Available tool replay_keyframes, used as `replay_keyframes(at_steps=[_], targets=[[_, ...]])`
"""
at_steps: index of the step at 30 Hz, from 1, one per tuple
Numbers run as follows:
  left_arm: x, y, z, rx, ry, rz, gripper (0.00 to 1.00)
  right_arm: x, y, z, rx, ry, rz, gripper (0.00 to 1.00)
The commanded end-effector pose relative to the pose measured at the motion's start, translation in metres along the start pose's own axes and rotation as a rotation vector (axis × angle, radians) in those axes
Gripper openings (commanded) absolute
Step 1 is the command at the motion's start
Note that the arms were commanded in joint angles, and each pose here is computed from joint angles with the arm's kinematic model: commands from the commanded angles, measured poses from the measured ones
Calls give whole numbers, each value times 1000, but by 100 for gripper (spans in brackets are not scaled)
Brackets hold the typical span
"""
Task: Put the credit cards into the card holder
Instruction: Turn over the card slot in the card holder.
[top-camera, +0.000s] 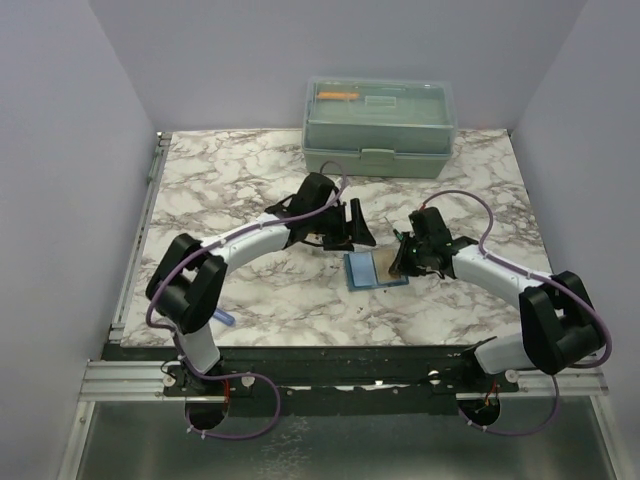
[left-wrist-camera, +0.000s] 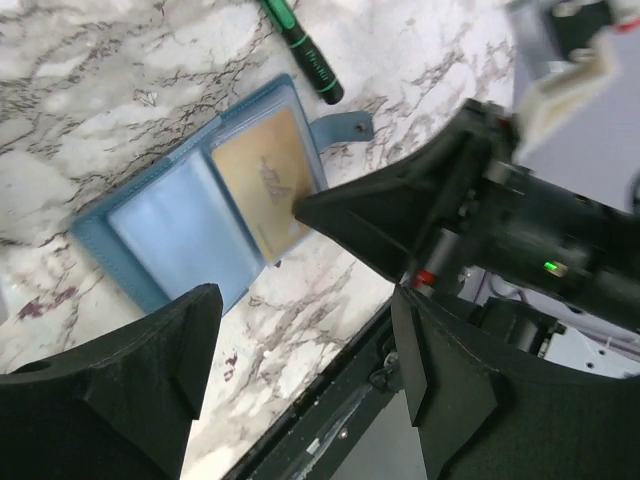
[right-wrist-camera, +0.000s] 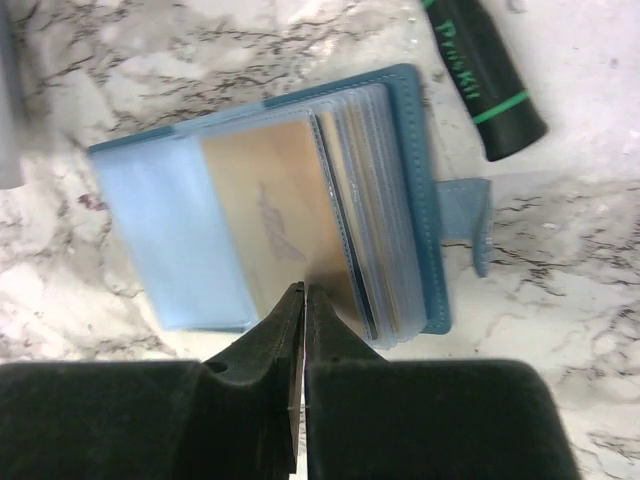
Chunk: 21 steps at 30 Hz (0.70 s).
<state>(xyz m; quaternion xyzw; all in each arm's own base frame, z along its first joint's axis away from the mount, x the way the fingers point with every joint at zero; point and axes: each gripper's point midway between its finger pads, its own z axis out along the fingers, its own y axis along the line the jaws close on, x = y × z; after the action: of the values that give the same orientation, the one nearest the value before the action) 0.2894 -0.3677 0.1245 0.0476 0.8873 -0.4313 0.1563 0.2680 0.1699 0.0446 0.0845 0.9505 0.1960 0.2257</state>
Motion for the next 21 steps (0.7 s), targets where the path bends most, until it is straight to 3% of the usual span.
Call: replay_keyframes(at_steps=[1, 5, 10, 14, 21], targets=[[-20, -4, -46, -36, -90, 59, 75, 8, -40, 8, 184, -3, 25, 9], [-32, 10, -76, -60, -131, 33, 76, 2, -32, 4, 159, 6, -25, 12], [-51, 29, -107, -102, -174, 25, 78, -19, 12, -21, 7, -38, -105, 18], [-67, 42, -121, -131, -208, 13, 79, -12, 39, -13, -132, 20, -107, 27], [-72, 55, -97, -115, -109, -2, 82, 0, -32, 18, 106, 25, 6, 28]])
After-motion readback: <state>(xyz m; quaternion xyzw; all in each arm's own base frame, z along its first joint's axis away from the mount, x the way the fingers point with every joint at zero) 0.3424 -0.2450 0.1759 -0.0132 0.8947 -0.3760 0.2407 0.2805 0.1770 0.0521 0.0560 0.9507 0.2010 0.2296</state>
